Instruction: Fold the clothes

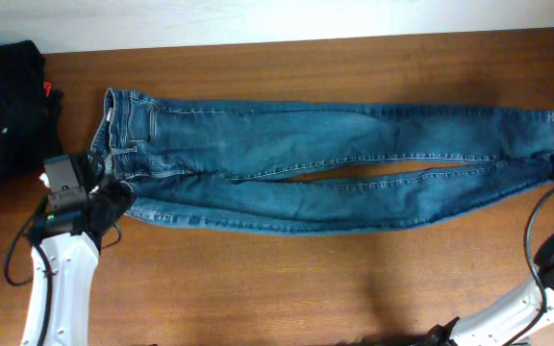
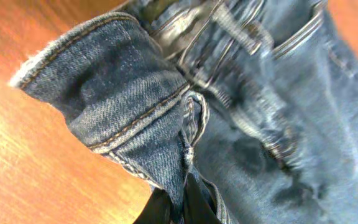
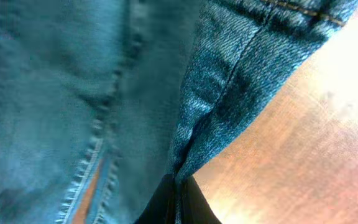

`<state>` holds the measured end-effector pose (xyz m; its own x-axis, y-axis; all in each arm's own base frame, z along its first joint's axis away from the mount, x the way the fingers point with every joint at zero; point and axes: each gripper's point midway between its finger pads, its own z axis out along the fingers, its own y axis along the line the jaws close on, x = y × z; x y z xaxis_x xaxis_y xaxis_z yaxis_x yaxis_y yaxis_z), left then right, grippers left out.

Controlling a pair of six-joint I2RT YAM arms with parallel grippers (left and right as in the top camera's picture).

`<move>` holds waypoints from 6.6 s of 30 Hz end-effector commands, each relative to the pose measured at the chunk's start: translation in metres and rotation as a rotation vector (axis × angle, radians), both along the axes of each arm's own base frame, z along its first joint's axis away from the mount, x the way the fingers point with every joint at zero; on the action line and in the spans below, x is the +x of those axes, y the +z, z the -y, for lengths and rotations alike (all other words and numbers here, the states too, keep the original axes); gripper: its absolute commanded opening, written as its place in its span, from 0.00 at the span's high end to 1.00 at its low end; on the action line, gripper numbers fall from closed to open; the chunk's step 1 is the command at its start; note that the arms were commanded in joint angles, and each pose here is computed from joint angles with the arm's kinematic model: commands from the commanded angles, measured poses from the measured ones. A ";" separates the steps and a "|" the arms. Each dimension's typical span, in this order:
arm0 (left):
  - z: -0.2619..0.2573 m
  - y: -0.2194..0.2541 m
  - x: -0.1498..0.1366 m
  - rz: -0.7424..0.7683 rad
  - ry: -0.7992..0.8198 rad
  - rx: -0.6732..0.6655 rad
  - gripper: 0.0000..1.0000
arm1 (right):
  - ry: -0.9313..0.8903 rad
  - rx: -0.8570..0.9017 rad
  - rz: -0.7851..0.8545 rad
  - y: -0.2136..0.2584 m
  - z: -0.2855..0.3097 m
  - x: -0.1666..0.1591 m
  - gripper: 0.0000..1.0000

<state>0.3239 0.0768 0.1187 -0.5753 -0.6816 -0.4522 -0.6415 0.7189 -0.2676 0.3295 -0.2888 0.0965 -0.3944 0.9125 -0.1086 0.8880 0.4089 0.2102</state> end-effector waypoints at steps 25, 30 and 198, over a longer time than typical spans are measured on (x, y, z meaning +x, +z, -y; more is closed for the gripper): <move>-0.023 0.075 0.082 0.351 0.006 0.103 0.99 | -0.129 -0.097 0.097 0.036 0.023 0.026 0.96; -0.027 0.063 0.099 0.363 0.006 0.106 0.99 | -0.128 -0.110 0.113 0.038 0.026 0.029 0.96; 0.152 -0.136 0.083 -0.626 -0.681 0.093 1.00 | 0.997 0.123 -0.315 -0.108 -0.248 0.041 0.96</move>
<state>0.4439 -0.0433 0.0046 -0.9912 -0.0888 -0.0985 -0.0977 0.9911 0.0898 0.3952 -0.0251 0.0014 -0.9853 0.1304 0.1102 0.1470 0.9764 0.1585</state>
